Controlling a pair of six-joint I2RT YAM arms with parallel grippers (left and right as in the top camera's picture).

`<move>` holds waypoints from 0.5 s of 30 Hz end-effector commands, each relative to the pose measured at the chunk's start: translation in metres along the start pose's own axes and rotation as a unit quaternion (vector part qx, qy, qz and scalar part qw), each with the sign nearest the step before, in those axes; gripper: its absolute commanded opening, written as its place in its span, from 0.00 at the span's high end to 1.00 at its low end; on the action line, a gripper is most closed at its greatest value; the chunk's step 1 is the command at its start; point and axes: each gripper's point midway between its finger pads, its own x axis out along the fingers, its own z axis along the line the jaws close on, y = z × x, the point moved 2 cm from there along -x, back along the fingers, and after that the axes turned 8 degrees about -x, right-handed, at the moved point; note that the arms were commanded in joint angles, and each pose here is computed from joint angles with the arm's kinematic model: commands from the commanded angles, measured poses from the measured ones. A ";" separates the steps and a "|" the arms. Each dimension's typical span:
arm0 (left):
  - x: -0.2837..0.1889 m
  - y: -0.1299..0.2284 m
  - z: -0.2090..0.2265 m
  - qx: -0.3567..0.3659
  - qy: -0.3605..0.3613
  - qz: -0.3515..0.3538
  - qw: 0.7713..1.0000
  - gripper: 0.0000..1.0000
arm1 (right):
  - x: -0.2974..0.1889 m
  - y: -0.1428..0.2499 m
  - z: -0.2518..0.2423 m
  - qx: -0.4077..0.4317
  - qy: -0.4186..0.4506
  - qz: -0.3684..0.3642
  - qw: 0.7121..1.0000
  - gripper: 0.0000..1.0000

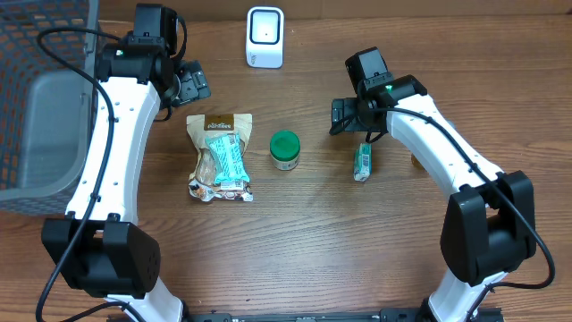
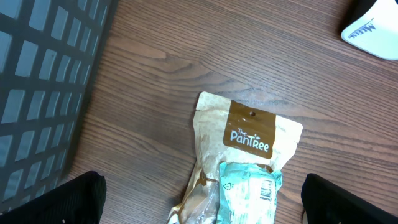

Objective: Scan the item barcode
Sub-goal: 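Move the left gripper forward over the PanTree pouch and wipes pack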

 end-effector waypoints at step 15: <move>-0.009 -0.009 -0.012 -0.002 0.038 -0.017 0.999 0.00 | -0.012 -0.010 -0.005 0.007 0.003 -0.022 1.000 0.00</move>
